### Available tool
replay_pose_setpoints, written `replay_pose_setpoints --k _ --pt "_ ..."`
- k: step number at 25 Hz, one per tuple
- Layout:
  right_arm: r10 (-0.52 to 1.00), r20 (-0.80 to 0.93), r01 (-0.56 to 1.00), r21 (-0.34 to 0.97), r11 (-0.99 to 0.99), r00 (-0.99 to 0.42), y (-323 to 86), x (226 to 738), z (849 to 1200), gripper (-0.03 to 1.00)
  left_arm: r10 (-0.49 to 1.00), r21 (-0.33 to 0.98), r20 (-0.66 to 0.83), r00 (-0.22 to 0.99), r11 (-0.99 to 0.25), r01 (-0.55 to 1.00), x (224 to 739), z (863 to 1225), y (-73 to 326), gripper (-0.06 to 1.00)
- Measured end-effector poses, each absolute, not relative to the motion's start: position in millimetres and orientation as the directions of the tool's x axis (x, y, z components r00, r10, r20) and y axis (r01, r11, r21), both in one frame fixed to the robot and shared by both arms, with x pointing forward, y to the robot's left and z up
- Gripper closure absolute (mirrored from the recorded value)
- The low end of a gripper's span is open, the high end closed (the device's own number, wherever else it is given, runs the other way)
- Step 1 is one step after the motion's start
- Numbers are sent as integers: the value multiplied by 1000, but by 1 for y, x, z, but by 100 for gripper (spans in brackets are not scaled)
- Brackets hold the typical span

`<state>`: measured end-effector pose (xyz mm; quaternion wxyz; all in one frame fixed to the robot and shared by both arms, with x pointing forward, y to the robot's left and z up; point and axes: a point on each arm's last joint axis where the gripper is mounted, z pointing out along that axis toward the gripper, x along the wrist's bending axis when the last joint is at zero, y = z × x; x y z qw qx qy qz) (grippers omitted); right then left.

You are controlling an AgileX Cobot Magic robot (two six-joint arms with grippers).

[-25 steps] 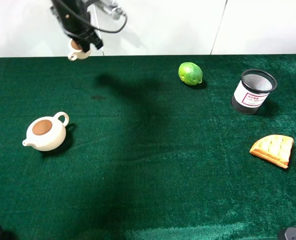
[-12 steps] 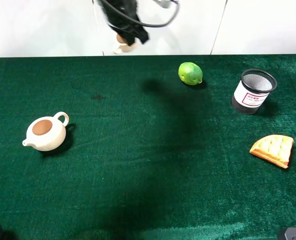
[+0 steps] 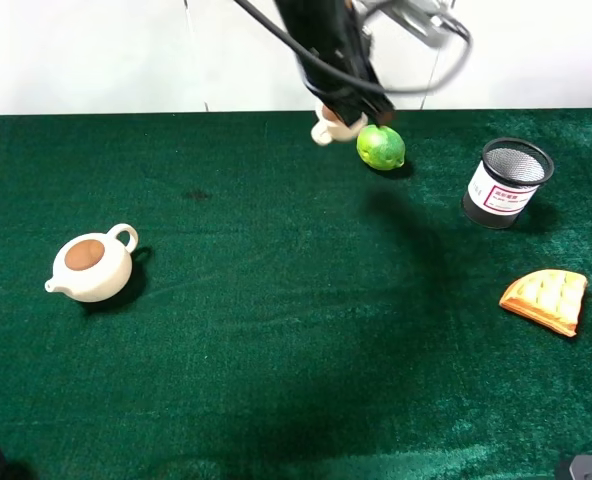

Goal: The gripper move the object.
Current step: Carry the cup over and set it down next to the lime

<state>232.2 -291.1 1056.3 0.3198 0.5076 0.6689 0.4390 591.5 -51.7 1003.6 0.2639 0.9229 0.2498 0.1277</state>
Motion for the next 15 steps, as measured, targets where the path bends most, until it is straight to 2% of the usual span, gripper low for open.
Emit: replay_pose_setpoints --k 6,15 --pt "960 18 398 912 99 -280 -291 232 1056 27 477 516 50 878 -765 386 570 967 -84 90" --pt "960 18 398 912 99 -280 -291 232 1056 27 429 452 18 903 -809 375 550 937 -104 90"
